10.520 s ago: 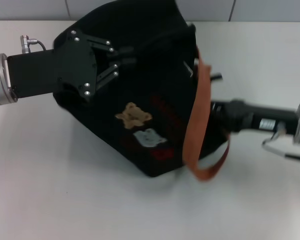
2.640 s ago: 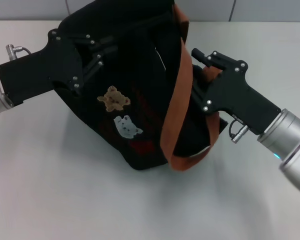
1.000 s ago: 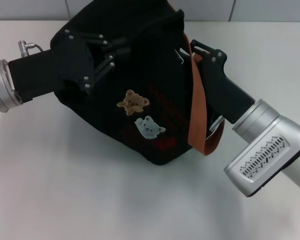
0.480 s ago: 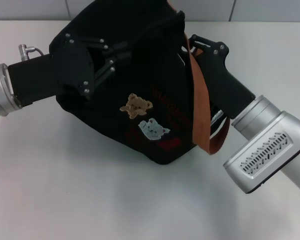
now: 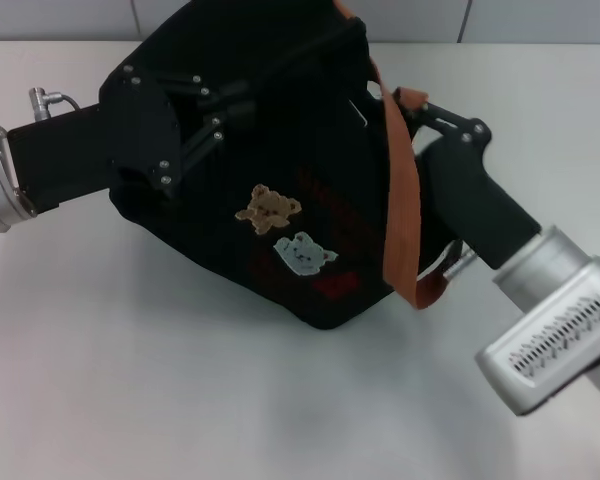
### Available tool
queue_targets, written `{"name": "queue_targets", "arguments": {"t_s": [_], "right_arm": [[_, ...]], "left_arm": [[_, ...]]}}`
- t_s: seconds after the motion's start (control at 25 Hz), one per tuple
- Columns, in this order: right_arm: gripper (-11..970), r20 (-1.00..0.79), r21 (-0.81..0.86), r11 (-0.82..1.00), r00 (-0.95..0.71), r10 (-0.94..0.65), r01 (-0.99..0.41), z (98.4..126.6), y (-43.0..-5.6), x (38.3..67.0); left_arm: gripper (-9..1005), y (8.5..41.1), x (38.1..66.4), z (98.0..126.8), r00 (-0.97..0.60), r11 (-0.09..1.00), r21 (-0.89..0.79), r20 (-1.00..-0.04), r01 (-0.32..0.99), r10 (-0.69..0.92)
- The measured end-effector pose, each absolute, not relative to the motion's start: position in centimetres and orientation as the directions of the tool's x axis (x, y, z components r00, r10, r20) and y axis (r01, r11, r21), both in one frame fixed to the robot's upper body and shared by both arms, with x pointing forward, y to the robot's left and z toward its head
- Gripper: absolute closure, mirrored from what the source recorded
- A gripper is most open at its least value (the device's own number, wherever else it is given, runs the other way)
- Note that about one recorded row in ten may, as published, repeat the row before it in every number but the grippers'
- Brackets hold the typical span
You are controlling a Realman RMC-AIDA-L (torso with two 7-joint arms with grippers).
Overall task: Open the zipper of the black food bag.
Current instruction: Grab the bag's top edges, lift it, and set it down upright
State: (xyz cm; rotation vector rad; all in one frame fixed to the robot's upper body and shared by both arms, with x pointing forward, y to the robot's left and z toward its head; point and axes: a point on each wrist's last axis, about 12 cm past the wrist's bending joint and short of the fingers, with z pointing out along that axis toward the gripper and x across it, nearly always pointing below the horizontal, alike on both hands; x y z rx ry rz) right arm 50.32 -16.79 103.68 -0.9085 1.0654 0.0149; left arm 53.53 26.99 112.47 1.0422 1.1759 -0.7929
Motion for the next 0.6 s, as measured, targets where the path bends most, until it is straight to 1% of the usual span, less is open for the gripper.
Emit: {"name": "queue_targets", "arguments": {"t_s": [0.08,0.12,0.16,0.24,0.32,0.4,0.48,0.52,0.56,0.6], "right_arm": [[707,-0.782,-0.596,0.688,0.493,-0.381,-0.414,103.4,-17.4,49.6],[708,-0.832,-0.519,0.747,0.446,-0.329,-0.416,103.2,-18.1,48.9],[708,-0.832,-0.519,0.747,0.446,-0.329,-0.416,103.2,-18.1,48.9],[709,-0.884,-0.423,0.792,0.391,-0.256,-0.439,103.0,-18.8,48.7],[710,-0.938,-0.297,0.816,0.312,-0.152,-0.496,102.8,-19.7,48.8],[711,-0.97,-0.187,0.802,0.234,-0.061,-0.567,102.6,-20.4,49.1],[712,-0.989,-0.083,0.752,0.144,0.016,-0.654,102.4,-20.9,49.1],[713,-0.996,0.008,0.685,0.052,0.067,-0.728,102.2,-20.9,49.1],[713,-0.996,0.008,0.685,0.052,0.067,-0.728,102.2,-20.9,49.1],[714,-0.997,0.041,0.658,0.016,0.082,-0.752,102.2,-20.9,49.0]], "left_arm": [[893,27.0,53.5,112.5,0.228,0.345,0.224,-0.973,0.912,0.029],[892,27.1,53.6,112.5,0.228,0.347,0.224,-0.973,0.911,0.03],[892,27.1,53.6,112.5,0.228,0.349,0.224,-0.973,0.91,0.031],[891,27.1,53.6,112.5,0.227,0.35,0.224,-0.973,0.91,0.032],[890,27.0,53.8,112.6,0.229,0.353,0.227,-0.973,0.908,0.037],[889,27.0,54.0,112.7,0.231,0.353,0.231,-0.972,0.907,0.042],[888,26.9,54.2,112.8,0.234,0.357,0.235,-0.971,0.904,0.049],[888,26.9,54.4,112.9,0.237,0.36,0.241,-0.97,0.901,0.055],[887,26.9,54.4,112.9,0.237,0.36,0.241,-0.97,0.901,0.055],[887,26.9,54.5,112.9,0.239,0.361,0.243,-0.969,0.9,0.057]]}}
